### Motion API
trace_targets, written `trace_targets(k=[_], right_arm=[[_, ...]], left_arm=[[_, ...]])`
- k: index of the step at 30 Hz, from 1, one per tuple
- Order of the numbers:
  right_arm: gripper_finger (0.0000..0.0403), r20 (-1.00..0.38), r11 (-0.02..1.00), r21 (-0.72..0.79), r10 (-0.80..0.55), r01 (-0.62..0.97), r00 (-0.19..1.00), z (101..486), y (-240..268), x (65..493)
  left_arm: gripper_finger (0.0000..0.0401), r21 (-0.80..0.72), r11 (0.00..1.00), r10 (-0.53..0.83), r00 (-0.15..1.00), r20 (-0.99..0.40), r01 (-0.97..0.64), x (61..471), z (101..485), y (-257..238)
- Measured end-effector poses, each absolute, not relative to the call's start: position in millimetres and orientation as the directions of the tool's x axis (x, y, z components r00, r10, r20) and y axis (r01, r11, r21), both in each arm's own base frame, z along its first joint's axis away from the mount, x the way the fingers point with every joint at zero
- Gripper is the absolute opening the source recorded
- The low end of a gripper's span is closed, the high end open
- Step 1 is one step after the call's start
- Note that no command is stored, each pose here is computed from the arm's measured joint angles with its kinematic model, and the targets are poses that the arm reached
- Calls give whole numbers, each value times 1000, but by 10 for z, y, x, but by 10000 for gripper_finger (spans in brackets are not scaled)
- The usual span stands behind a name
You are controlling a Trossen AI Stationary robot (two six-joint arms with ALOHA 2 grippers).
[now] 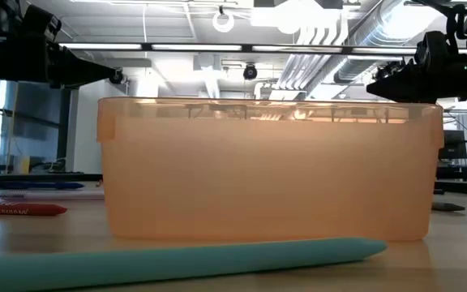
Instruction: Sort crayons/erasers/pens/pencils in bins
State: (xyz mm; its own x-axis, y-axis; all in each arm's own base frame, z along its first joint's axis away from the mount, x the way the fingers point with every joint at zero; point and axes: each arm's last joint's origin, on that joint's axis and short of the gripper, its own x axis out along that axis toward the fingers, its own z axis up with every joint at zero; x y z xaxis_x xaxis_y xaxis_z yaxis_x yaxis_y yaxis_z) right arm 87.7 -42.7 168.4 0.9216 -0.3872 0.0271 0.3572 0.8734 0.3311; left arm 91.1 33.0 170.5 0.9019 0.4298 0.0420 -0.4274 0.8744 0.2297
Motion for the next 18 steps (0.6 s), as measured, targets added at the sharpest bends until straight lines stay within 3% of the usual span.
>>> trace_targets(k=[18], right_arm=[[0,27,873,331,-387,357,922,1683,-427,877]], left_arm=[[1,187,886,423,905,46,-424,912,1709,329]])
